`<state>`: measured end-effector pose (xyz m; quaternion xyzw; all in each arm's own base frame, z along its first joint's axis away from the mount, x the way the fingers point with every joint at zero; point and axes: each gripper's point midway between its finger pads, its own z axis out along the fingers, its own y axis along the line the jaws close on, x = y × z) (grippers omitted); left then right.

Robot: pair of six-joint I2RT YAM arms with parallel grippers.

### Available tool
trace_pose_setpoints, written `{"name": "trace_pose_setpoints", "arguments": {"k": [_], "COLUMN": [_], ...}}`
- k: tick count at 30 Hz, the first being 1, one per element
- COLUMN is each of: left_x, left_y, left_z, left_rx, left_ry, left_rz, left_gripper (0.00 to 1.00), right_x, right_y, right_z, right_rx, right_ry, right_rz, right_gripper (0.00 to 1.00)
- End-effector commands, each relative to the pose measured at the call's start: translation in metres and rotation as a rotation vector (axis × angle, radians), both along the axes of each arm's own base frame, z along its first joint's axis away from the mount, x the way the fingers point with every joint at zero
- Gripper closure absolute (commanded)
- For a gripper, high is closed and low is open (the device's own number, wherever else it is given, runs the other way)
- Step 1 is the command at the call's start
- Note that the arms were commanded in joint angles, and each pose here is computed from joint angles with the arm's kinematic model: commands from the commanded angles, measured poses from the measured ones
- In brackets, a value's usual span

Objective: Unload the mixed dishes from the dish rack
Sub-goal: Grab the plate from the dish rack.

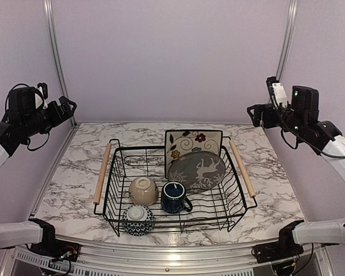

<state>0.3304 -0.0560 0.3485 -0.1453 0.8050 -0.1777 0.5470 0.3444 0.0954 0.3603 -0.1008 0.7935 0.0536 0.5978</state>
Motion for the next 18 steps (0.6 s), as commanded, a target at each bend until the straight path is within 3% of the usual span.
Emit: {"name": "trace_pose_setpoints", "arguments": {"k": [1,6,12,18], "left_x": [-0.003,-0.004,0.0,-0.002], "left_y": [-0.022,-0.034,-0.05,-0.059], "left_z": [-0.007,-0.013,-0.014,-0.016], "left_rx": [-0.046,-0.051,-0.056,-0.033], "left_ry": [0.005,0.023,0.028,0.034], "left_rz": [-0.118,-0.164,-0.223,-0.254], "left_gripper": [0.01,0.01,0.01,0.01], "right_x": [0.006,0.007,0.009,0.019], "right_y": [0.062,0.117,0.147,0.156], "right_z": [0.015,-0.014,-0.039,-0.077], "right_rx": [-0.06,-0.154,-0.25,-0.348], "right_ry": [-0.06,-0.016,0.033,0.19], "right_rz": [0.306,0.584,0.812,0.872], "right_gripper": [0.01,0.02,0.08,0.17]}}
